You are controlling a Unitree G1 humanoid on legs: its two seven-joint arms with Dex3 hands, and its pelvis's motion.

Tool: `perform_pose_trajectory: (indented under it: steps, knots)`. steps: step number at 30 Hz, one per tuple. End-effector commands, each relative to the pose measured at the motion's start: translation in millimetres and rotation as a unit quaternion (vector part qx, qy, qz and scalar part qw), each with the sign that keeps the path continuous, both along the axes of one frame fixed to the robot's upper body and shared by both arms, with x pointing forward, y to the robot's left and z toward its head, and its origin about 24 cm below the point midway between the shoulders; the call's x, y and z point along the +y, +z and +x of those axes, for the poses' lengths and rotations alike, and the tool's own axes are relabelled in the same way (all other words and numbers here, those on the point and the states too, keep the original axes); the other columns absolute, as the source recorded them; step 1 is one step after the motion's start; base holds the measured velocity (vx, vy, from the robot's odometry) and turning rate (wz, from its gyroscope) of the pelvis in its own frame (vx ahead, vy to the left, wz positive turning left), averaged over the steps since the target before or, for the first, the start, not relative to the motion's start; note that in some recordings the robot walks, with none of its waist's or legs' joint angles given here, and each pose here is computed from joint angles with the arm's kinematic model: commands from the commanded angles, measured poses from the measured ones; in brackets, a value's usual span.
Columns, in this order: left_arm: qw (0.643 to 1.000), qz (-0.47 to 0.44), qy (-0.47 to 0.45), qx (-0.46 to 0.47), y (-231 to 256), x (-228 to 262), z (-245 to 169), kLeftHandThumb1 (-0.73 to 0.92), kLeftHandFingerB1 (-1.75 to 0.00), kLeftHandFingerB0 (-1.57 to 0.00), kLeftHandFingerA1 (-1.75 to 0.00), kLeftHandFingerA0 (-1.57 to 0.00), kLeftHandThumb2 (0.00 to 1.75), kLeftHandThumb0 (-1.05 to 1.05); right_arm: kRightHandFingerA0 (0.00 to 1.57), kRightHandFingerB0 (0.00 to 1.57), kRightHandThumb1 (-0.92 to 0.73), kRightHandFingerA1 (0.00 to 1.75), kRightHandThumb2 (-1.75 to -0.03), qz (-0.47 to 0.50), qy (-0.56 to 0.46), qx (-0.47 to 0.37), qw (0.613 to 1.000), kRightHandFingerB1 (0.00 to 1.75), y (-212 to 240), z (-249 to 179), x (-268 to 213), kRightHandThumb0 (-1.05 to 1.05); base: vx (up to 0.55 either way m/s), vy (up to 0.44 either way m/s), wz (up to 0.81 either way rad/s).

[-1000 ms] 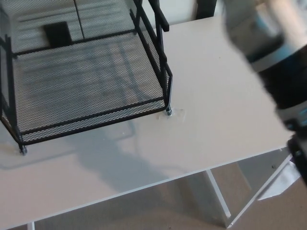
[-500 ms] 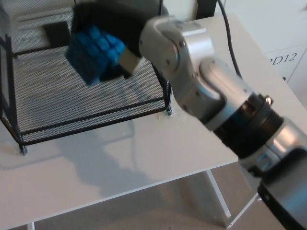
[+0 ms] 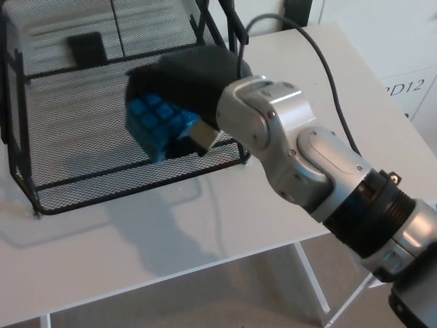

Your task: The robot walks towards a desk on which a file tray is kept in the middle and a cube is kept to its right. The robot lifts the cube using its right hand and places it on the file tray.

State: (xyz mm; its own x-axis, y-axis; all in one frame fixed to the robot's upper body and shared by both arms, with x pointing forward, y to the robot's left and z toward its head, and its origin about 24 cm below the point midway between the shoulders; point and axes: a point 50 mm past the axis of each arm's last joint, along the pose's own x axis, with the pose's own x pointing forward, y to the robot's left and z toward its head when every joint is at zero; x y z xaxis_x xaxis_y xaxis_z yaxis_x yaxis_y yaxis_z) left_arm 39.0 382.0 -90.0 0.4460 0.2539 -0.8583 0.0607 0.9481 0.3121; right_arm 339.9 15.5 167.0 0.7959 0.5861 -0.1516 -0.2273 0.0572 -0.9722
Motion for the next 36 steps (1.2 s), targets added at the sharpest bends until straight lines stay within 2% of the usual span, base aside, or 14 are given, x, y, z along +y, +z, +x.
perform_pose_trajectory:
  steps: [1,2,5,6,10,15,17,20,27,29,32,33,34,36]
  knots:
    - [1.0,0.011,-0.017,0.002,1.7,1.3,-0.2,0.92,-0.37,-0.3,-0.46,-0.43,0.75,-0.75,0.0,0.0,-0.36,0.11,-0.65,-0.017,-0.044,-0.029,0.998,0.04,-1.1,6.8,-10.7,-0.78,0.0,0.0,0.0]
    - [1.0,0.009,-0.013,0.001,1.9,1.7,-1.4,0.92,-0.37,-0.3,-0.46,-0.43,0.73,-0.76,0.0,0.0,-0.42,0.0,-0.64,-0.019,-0.043,-0.043,0.998,0.02,4.6,7.1,-7.7,-0.69,0.0,0.0,0.0]
    - [1.0,0.008,-0.012,0.003,1.7,1.7,-1.9,0.92,-0.37,-0.3,-0.46,-0.42,0.74,-0.74,0.0,0.0,-0.44,0.0,-0.64,0.004,-0.035,-0.058,0.998,0.0,16.9,6.8,-3.8,-0.72,0.0,0.0,0.0]
    - [1.0,0.007,-0.013,0.002,1.8,1.5,-3.0,0.92,-0.37,-0.3,-0.46,-0.42,0.74,-0.75,0.0,0.0,-0.5,0.21,-0.78,0.006,-0.033,-0.074,0.997,0.0,22.9,7.3,-1.5,-0.88,0.0,0.0,0.0]
    - [1.0,0.006,-0.01,0.005,0.3,0.2,-4.4,0.92,-0.38,-0.31,-0.47,-0.45,0.73,-0.77,0.0,0.0,-0.54,0.22,-0.85,0.019,-0.013,-0.159,0.987,0.0,60.6,9.7,-0.7,-0.91,0.0,0.0,0.0]
    - [1.0,0.003,-0.003,0.01,-1.0,-0.4,-6.2,0.92,-0.38,-0.29,-0.48,-0.44,0.72,-0.77,0.0,0.0,-0.5,0.18,-0.79,0.08,-0.007,-0.147,0.986,0.04,95.9,8.3,-3.2,-0.81,0.0,0.0,0.0]
    - [1.0,0.002,-0.001,0.014,-1.9,-0.7,-6.9,0.92,-0.37,-0.29,-0.48,-0.44,0.72,-0.77,0.0,0.0,-0.56,0.16,-0.84,0.088,-0.009,-0.193,0.977,0.0,133.0,1.9,-16.8,-1.0,0.0,0.0,0.0]
    - [1.0,0.005,0.005,0.015,-1.7,0.3,-8.4,0.92,-0.39,-0.31,-0.5,-0.46,0.72,-0.77,0.0,0.0,-0.54,0.14,-0.81,0.135,-0.004,-0.205,0.969,0.0,160.7,-2.6,-31.7,-0.99,0.0,0.0,0.0]
    - [1.0,0.005,0.001,0.015,-1.3,0.7,-4.5,0.92,-0.39,-0.3,-0.49,-0.45,0.72,-0.77,0.0,0.04,-0.52,0.2,-0.83,0.324,-0.047,-0.239,0.914,0.0,234.4,-20.6,-126.2,-0.9,0.0,0.0,0.0]
    - [1.0,0.008,-0.007,0.013,-1.5,-0.4,-4.8,0.92,-0.38,-0.32,-0.48,-0.46,0.72,-0.78,0.0,0.0,-0.55,0.09,-0.82,0.348,-0.109,-0.262,0.894,0.0,248.0,-34.4,-182.7,-0.93,0.0,0.0,0.0]
    - [1.0,0.003,-0.004,0.013,-1.3,-0.2,-6.0,0.92,-0.36,-0.31,-0.45,-0.44,0.71,-0.77,0.0,0.0,-0.53,0.1,-0.81,0.347,-0.157,-0.284,0.88,0.0,250.2,-48.8,-227.7,-0.87,0.0,0.0,0.0]
    - [1.0,0.001,-0.001,0.016,-1.4,0.1,-6.8,0.92,-0.38,-0.31,-0.48,-0.45,0.72,-0.78,0.0,0.04,-0.49,0.11,-0.79,0.349,-0.177,-0.288,0.874,0.07,246.5,-54.4,-250.2,-0.83,0.0,0.0,0.0]
    - [1.0,0.002,-0.005,0.015,-0.3,1.0,-7.4,0.92,-0.39,-0.31,-0.49,-0.45,0.72,-0.79,0.0,0.04,-0.59,0.0,-0.8,0.366,-0.212,-0.295,0.857,0.2,236.6,-63.3,-281.1,-0.66,0.0,0.0,0.0]
    - [1.0,0.004,-0.007,0.014,-0.1,1.0,-7.4,0.92,-0.39,-0.31,-0.49,-0.46,0.72,-0.78,0.0,0.0,-0.52,0.08,-0.8,0.359,-0.279,-0.302,0.838,0.13,218.9,-84.2,-324.8,-0.8,0.0,0.0,0.0]
